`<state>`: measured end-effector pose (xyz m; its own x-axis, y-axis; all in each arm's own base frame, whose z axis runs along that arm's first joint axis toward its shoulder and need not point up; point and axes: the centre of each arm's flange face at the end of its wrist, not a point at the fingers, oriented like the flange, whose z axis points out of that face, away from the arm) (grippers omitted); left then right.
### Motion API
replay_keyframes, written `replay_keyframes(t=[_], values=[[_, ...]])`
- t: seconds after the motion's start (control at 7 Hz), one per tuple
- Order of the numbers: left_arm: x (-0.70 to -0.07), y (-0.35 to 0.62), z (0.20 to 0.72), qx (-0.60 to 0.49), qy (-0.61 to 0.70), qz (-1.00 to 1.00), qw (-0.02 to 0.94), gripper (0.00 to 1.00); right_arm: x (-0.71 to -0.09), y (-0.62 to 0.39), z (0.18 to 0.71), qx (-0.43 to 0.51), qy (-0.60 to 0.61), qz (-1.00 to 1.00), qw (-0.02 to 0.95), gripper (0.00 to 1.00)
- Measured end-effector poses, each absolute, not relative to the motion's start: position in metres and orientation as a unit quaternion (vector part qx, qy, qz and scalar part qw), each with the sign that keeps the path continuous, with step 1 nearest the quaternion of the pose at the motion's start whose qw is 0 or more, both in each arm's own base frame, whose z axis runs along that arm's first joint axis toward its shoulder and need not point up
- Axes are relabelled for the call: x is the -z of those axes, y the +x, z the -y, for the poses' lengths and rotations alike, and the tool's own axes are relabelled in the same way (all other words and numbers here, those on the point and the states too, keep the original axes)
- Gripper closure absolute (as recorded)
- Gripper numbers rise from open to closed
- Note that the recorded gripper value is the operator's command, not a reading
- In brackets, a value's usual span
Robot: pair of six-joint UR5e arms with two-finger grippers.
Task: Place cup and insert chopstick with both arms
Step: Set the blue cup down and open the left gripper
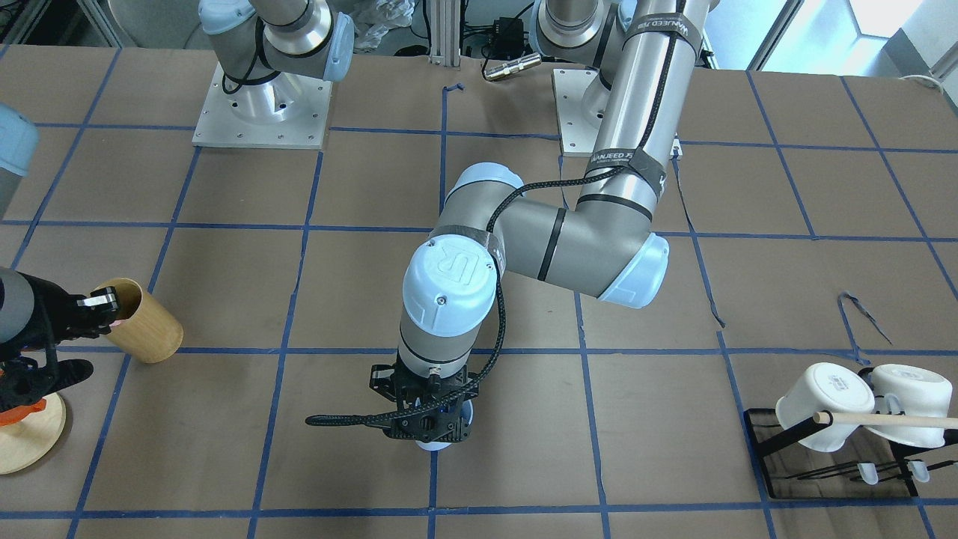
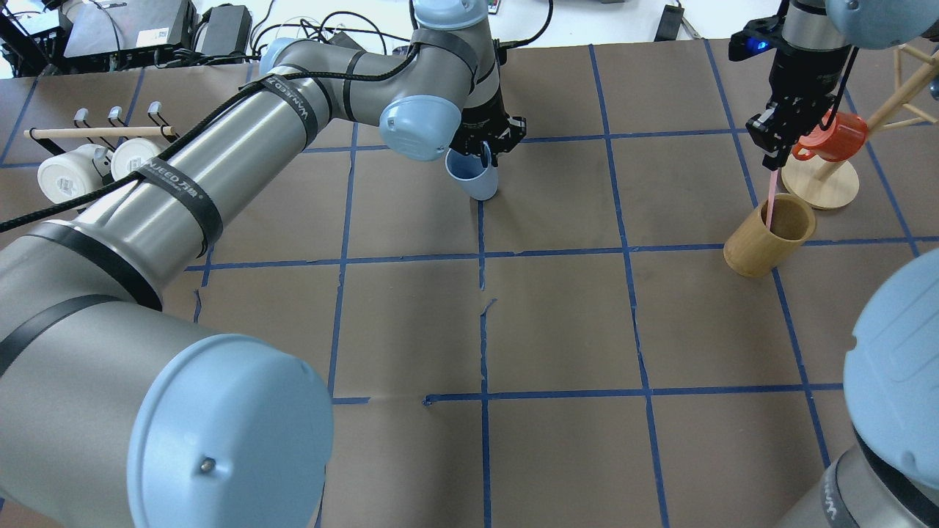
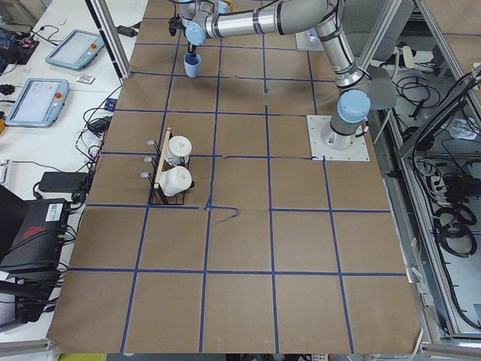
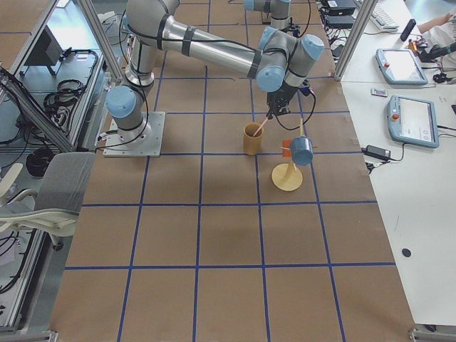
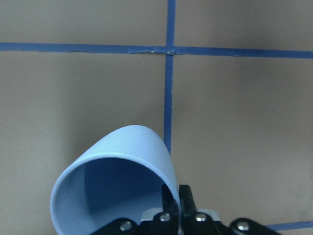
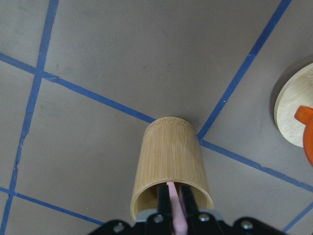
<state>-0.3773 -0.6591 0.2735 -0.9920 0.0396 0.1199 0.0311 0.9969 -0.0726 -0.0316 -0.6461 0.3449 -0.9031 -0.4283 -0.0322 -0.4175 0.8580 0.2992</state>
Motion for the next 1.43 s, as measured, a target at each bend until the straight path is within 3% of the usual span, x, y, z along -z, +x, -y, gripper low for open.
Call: replay_keyframes(t=[0.29,0.71,1.14,1.43], values=[[-0.283,-0.376,0.661,-0.041,-0.017,0.997,0.061,0.0,-0.362,-0.03,0.641,0.14,0.218,0.966,0.021,0.89],[-0.365,-0.335,0.639,-0.009,0.001,0.998,0.06,0.0,-0.447,-0.019,0.608,0.081,0.213,0.973,0.042,0.9],[-0.46,-0.279,0.55,0.039,0.009,0.998,0.046,0.0,-0.525,0.019,0.59,-0.022,0.202,0.979,0.001,0.91],[-0.474,-0.25,0.487,0.048,0.017,0.998,0.04,0.0,-0.558,0.101,0.586,-0.065,0.185,0.981,-0.002,0.92]])
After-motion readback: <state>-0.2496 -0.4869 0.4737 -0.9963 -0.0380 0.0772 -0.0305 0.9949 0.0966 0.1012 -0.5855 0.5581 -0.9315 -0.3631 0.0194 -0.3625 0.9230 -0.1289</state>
